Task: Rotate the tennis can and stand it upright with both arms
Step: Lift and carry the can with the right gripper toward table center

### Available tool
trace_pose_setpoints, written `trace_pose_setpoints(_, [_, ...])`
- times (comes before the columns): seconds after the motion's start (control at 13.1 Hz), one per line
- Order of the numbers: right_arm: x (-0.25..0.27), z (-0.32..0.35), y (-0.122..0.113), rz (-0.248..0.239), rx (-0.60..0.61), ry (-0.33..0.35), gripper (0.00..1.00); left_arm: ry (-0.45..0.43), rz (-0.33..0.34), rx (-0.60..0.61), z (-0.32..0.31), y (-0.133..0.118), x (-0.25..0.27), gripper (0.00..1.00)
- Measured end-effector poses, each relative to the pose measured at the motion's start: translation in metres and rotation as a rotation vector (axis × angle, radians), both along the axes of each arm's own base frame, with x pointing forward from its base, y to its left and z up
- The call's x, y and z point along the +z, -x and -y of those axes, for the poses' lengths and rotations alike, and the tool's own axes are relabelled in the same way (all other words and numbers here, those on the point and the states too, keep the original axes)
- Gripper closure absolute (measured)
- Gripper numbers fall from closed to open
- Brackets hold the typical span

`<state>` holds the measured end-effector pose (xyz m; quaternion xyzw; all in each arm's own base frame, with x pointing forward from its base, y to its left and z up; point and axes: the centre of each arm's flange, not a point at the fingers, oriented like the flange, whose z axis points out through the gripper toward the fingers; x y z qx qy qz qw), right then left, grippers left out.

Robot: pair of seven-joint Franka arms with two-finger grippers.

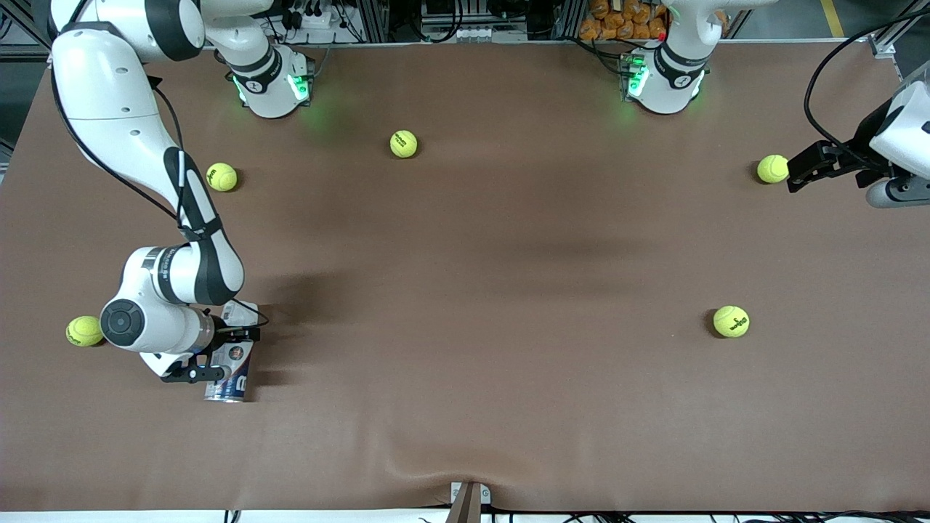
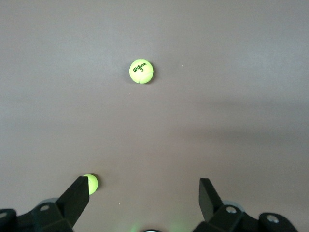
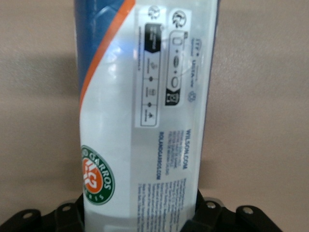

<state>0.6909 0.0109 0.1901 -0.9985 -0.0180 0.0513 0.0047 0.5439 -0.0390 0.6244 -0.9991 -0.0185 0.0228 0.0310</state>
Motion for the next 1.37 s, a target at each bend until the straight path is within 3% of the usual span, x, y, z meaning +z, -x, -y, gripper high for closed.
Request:
trace_pose_setpoints(0.69, [0.088, -0.05, -0.012, 0.089, 0.09, -0.054, 0.22, 0.0, -0.001, 0.0, 0.0, 0.0, 0.0, 0.0])
trace_pose_setpoints(1.07, [0.125, -0.062, -0.017, 0.15, 0.228, -0.071, 0.22, 0.0, -0.001, 0.0, 0.0, 0.0, 0.0, 0.0])
trace_pose_setpoints(1.37, [0.15, -0.123, -0.018, 0.201, 0.415, -0.09, 0.22, 0.0, -0.001, 0.003, -0.002, 0.0, 0.0, 0.0])
